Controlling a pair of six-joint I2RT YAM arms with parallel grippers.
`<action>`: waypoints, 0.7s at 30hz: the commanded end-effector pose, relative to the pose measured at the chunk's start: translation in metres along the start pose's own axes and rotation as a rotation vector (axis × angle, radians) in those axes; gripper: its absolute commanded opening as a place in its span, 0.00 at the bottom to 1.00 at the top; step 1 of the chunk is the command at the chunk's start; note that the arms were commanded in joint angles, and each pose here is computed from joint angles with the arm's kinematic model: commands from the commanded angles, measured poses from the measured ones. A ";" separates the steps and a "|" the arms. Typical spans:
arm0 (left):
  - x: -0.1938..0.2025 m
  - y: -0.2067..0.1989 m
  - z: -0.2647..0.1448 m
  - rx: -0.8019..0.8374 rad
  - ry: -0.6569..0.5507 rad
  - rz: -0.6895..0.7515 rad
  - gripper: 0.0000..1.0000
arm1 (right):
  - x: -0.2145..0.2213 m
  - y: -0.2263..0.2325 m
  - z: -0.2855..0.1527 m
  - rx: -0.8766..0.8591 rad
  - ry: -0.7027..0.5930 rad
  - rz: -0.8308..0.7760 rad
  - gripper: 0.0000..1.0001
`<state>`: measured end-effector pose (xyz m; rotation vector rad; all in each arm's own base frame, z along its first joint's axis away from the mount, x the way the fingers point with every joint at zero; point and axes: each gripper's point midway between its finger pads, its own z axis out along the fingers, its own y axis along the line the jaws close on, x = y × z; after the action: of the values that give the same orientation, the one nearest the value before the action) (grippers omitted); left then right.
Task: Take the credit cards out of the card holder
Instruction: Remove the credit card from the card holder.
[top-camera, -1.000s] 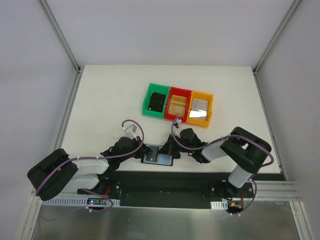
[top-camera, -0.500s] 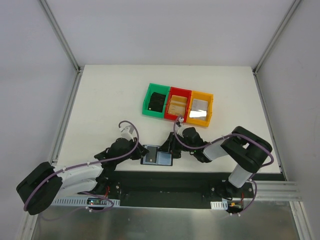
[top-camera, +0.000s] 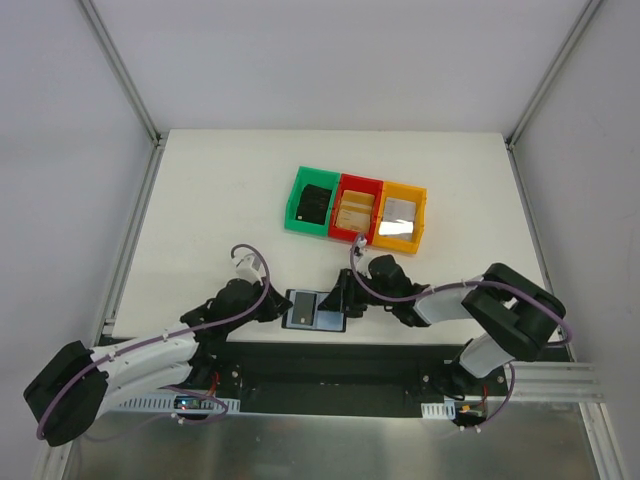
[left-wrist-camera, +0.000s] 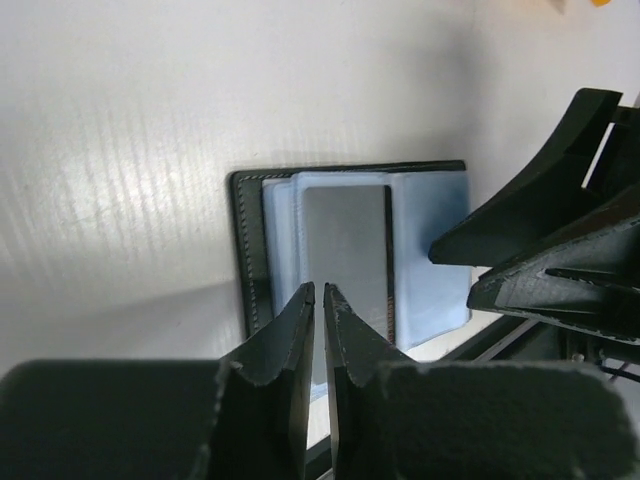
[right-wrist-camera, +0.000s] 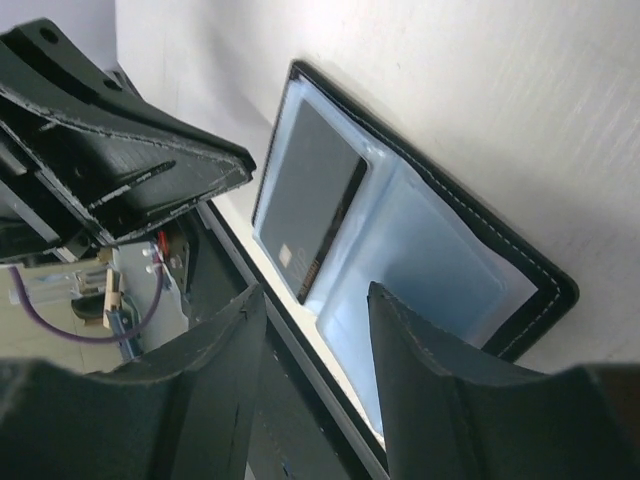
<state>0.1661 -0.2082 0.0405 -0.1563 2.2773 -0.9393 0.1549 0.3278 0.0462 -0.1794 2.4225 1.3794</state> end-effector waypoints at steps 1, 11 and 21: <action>0.018 0.016 0.001 -0.026 0.046 0.000 0.06 | 0.027 -0.015 0.002 0.014 0.112 0.003 0.47; 0.019 0.018 0.008 -0.039 0.059 0.024 0.00 | 0.016 -0.038 0.005 0.078 0.044 0.057 0.44; 0.017 0.018 0.013 -0.056 0.057 0.035 0.00 | 0.000 -0.058 -0.009 0.120 0.001 0.078 0.44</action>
<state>0.1662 -0.2092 0.0171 -0.1559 2.3296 -0.9027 0.1651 0.3165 0.0301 -0.1063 2.4529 1.4065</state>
